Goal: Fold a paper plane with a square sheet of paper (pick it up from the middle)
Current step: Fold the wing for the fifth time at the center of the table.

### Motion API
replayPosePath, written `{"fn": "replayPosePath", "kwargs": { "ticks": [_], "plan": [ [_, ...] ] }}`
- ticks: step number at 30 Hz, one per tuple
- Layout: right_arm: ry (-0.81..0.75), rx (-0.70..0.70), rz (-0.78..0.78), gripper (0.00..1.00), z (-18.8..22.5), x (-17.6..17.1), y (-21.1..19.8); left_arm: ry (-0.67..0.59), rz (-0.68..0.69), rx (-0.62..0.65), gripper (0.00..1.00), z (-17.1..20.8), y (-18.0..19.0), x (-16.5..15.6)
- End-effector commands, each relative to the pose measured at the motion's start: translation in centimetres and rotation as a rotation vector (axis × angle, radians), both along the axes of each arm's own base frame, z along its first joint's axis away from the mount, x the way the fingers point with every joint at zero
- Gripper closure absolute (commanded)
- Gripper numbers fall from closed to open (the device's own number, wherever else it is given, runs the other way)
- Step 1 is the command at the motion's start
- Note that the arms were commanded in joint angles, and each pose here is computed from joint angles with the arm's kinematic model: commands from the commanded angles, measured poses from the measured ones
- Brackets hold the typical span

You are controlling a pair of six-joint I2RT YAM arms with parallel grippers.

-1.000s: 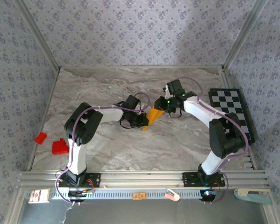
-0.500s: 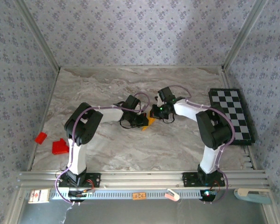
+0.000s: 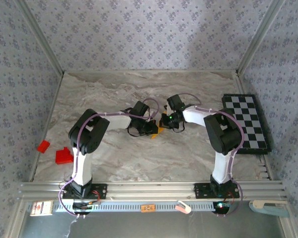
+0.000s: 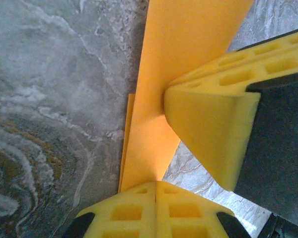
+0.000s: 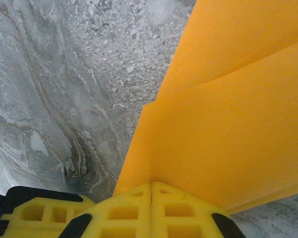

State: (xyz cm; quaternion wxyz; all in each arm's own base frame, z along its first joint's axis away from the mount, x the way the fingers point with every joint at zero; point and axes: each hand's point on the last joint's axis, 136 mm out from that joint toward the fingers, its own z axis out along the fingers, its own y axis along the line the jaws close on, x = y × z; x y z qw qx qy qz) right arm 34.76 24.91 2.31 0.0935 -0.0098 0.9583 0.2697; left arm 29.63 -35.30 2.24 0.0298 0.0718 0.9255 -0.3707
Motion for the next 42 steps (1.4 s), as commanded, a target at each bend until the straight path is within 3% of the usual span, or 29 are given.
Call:
{"fn": "replayPosePath", "kwargs": {
  "ticks": [1,7,17,42],
  "plan": [
    [0.029,-0.04,-0.003,0.99,-1.5,0.0,-0.8,0.04,0.028,0.082,1.0,-2.3,1.6,-0.7],
    [0.075,-0.085,-0.015,1.0,-3.3,-0.7,-1.8,0.031,0.021,0.056,1.0,-1.1,1.2,-0.7],
    [0.134,-0.105,0.004,1.0,-6.2,-2.6,-3.0,-0.072,0.021,-0.057,0.94,4.3,-0.2,1.0],
    [0.188,-0.136,-0.012,1.0,-7.7,-3.1,-3.9,0.04,-0.029,0.081,0.96,-1.1,1.3,-1.1]
  ]
}}
